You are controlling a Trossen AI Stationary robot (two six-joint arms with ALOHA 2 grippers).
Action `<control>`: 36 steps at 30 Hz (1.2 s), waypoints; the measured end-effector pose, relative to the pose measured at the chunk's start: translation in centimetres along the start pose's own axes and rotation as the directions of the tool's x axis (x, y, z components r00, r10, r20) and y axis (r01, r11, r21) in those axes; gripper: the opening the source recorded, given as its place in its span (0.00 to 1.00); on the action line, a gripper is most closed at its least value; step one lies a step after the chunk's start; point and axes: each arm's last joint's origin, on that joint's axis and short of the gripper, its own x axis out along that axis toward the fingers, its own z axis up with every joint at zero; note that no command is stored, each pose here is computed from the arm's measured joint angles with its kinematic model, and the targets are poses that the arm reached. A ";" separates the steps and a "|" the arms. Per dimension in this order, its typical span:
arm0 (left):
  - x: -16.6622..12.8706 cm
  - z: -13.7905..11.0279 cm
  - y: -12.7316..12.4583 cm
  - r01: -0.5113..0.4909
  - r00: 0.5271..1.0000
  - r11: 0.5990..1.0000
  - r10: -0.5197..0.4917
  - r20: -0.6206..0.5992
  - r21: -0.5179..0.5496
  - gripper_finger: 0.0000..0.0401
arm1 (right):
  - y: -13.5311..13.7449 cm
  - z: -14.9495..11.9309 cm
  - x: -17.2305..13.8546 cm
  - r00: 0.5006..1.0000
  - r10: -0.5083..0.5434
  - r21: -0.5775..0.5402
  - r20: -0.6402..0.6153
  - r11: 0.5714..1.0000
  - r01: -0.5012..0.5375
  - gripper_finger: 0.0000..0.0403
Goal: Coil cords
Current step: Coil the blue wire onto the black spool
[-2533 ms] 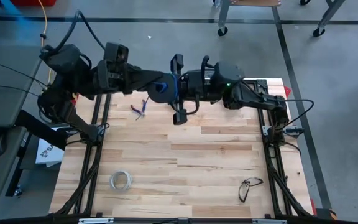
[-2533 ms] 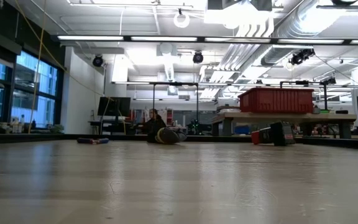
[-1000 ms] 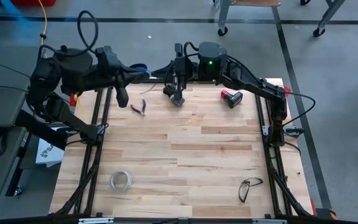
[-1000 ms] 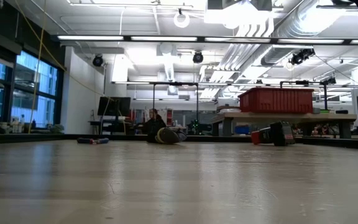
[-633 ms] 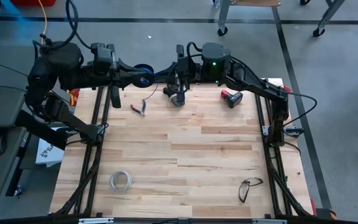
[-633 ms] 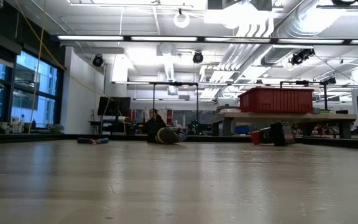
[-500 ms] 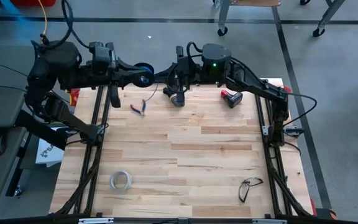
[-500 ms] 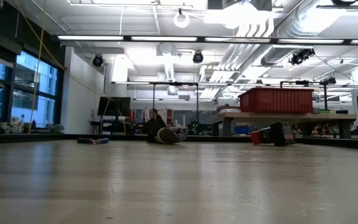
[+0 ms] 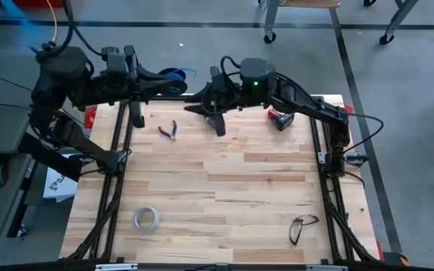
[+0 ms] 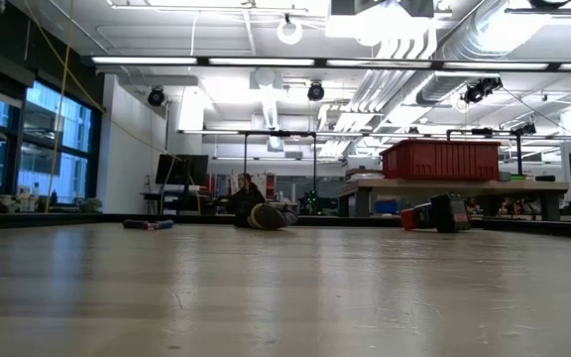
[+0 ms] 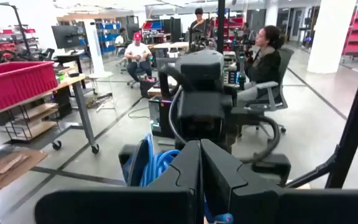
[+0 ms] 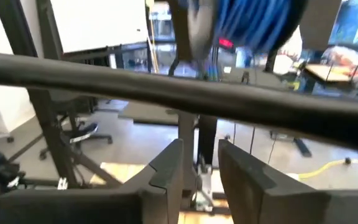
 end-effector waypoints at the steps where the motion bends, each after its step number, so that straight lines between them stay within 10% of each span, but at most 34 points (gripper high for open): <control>1: 0.0 0.0 0.0 0.001 1.000 1.000 -0.001 -0.003 0.010 0.01 | 0.1 -0.1 0.1 1.000 0.004 0.003 -0.011 1.000 -0.004 0.23; 16: -1.6 0.0 0.0 0.170 0.985 0.983 -0.169 -0.016 0.075 0.01 | -0.2 1.0 -2.8 0.992 -0.113 0.070 -0.060 0.991 0.117 0.24; 36: -1.2 0.4 -0.4 0.263 0.964 0.965 -0.264 0.032 0.010 0.01 | -0.6 2.1 -3.0 0.998 0.030 0.074 0.063 0.997 -0.034 0.24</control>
